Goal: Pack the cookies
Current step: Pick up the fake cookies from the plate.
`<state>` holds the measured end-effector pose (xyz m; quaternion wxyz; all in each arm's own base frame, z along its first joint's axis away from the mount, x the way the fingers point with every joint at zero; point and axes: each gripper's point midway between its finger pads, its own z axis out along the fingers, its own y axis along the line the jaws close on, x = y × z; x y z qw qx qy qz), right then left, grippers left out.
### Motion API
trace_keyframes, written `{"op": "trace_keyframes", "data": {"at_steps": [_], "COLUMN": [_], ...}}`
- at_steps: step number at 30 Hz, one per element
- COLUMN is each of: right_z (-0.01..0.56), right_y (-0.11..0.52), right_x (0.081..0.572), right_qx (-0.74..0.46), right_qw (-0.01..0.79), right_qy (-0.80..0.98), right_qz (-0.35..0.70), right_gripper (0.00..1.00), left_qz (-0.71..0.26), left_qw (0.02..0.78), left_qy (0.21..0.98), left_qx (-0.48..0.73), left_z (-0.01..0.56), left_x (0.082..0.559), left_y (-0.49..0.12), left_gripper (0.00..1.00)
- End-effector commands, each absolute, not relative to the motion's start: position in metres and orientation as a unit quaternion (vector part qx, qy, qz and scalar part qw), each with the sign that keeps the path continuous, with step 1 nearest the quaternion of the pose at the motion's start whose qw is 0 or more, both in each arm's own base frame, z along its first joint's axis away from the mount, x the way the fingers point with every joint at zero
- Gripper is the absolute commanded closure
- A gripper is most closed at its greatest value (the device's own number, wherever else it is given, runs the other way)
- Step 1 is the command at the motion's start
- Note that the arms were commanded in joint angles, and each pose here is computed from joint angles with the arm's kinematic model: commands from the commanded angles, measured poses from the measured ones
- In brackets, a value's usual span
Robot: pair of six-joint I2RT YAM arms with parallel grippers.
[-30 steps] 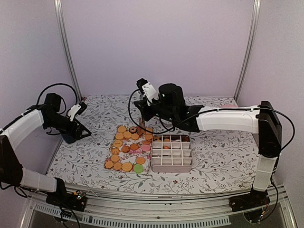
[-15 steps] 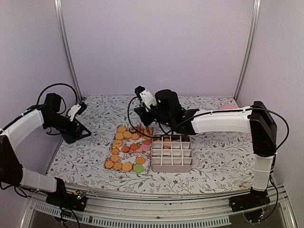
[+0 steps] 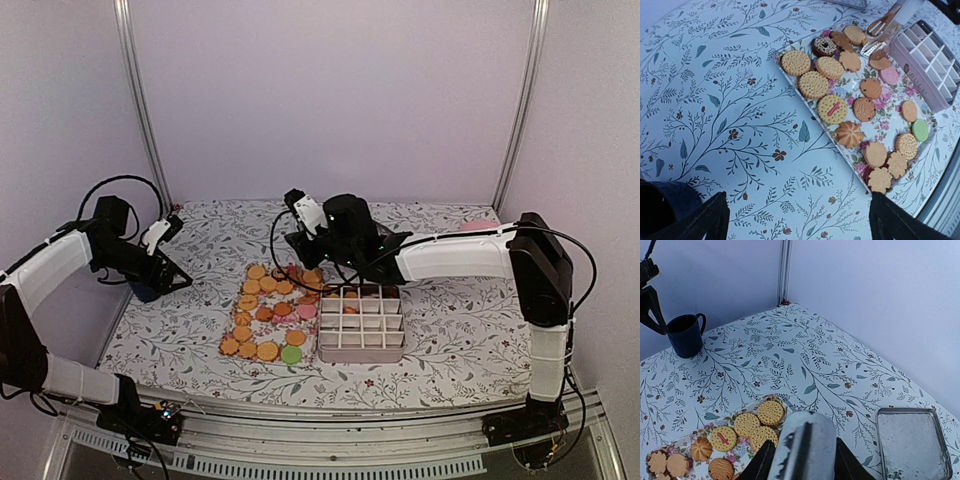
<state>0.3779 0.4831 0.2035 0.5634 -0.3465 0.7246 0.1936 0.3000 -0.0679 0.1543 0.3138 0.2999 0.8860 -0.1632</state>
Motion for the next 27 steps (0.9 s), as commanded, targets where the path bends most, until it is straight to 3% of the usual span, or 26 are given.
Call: {"op": "trace_keyframes", "data": {"at_steps": [1,13,16,20,27], "right_z": [0.199,0.188,0.19,0.207,0.271], "right_y": [0.487,0.493,0.495,0.493,0.484], "right_x": [0.383,0.38,0.377,0.374,0.36], "right_qx": [-0.352,-0.347,-0.344,-0.331,-0.318], "right_qw": [0.562,0.543,0.537,0.543,0.578], "right_qy": [0.724,0.736,0.738,0.735,0.702], "right_qz": [0.19,0.209,0.222,0.237,0.267], "right_gripper": [0.61,0.66,0.76,0.98,1.0], "left_qz": [-0.16,-0.158,-0.159,-0.157,-0.158], "left_qw": [0.325,0.326,0.326,0.326,0.325], "left_qy": [0.882,0.882,0.882,0.882,0.882], "left_qx": [0.301,0.302,0.302,0.303,0.303], "left_z": [0.158,0.159,0.158,0.158,0.158], "left_x": [0.302,0.302,0.301,0.301,0.3], "left_y": [-0.065,-0.065,-0.065,-0.065,-0.065], "left_gripper": [0.02,0.02,0.02,0.02,0.03]}}
